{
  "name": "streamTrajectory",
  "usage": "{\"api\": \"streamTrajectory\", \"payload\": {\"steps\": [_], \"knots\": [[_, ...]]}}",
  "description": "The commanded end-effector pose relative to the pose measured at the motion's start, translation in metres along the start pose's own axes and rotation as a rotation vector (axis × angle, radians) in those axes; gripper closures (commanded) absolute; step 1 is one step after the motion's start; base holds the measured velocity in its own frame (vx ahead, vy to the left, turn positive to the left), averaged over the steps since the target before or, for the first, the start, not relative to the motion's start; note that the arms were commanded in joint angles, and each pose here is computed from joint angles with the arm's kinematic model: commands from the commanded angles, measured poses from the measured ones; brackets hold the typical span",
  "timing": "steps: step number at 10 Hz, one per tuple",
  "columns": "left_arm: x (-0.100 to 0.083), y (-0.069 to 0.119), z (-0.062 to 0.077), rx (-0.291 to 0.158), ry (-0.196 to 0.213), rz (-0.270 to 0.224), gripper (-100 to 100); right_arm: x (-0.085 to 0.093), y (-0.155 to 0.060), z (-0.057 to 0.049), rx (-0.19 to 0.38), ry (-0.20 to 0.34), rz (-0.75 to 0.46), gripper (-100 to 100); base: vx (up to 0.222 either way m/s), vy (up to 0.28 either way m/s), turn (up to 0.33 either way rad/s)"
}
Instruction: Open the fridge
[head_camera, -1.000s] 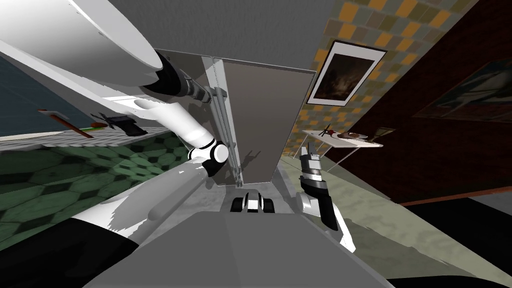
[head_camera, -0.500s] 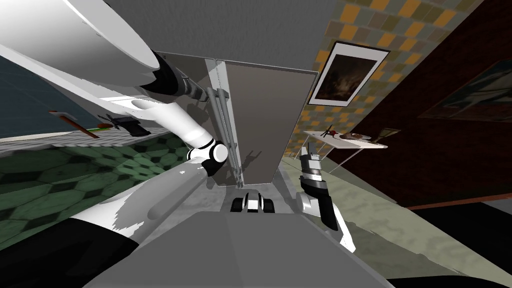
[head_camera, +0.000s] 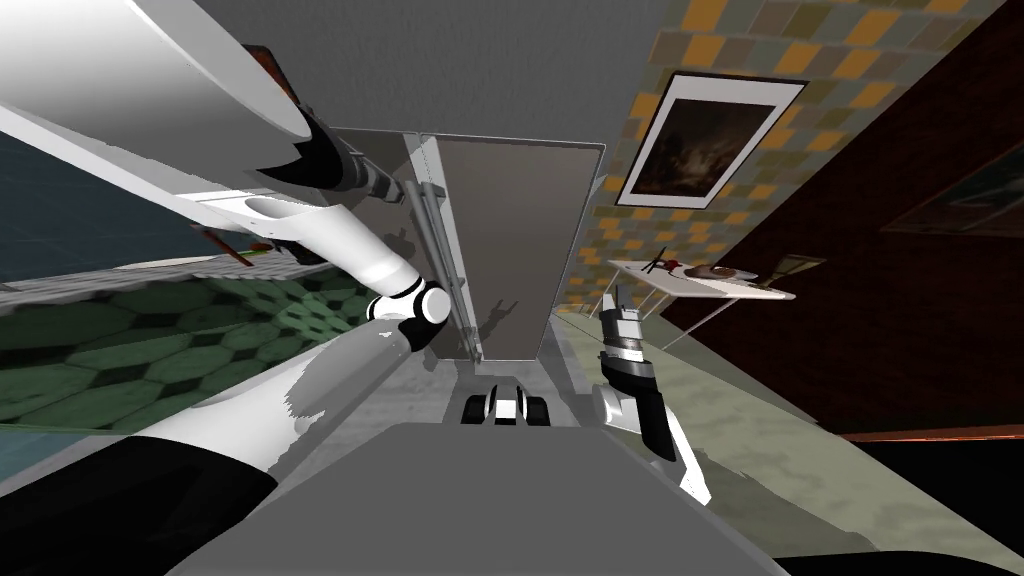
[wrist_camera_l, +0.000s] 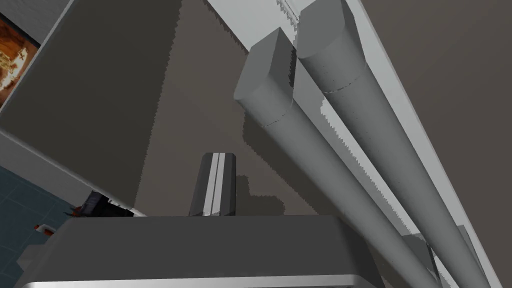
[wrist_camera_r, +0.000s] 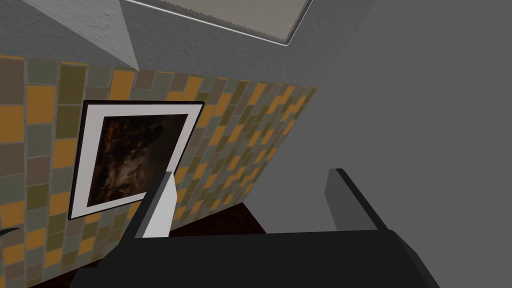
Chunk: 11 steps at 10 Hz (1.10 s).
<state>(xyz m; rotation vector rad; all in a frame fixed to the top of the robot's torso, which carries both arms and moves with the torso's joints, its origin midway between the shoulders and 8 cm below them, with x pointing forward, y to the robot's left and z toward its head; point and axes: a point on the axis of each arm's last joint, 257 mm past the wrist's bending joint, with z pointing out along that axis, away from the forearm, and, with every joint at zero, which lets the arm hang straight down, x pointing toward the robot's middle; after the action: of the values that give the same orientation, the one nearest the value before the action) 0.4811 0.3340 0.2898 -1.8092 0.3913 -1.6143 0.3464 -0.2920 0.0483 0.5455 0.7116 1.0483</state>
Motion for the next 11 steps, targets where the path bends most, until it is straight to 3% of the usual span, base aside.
{"api": "streamTrajectory", "payload": {"steps": [1, 4, 5, 6, 11], "knots": [[-0.014, -0.018, -0.005, 0.050, -0.043, -0.004, 100, 0.000, 0.000, 0.000, 0.000, 0.000, 0.000, 0, -0.206, -0.222, 0.122], [-0.030, -0.037, -0.010, 0.108, -0.092, -0.010, 100, 0.000, 0.000, 0.000, 0.000, 0.000, 0.000, 0, -0.181, -0.230, 0.155], [-0.027, -0.031, -0.009, 0.096, -0.082, -0.008, 100, 0.000, 0.000, 0.000, 0.000, 0.000, 0.000, 0, -0.099, -0.123, 0.033], [-0.030, -0.035, -0.007, 0.102, -0.098, -0.012, -100, 0.000, 0.000, 0.000, 0.000, 0.000, 0.000, 0, 0.085, -0.057, -0.016], [-0.038, -0.045, -0.003, 0.116, -0.139, -0.021, -100, 0.000, 0.000, 0.000, 0.000, 0.000, -0.001, 0, 0.175, -0.037, 0.001]]}}
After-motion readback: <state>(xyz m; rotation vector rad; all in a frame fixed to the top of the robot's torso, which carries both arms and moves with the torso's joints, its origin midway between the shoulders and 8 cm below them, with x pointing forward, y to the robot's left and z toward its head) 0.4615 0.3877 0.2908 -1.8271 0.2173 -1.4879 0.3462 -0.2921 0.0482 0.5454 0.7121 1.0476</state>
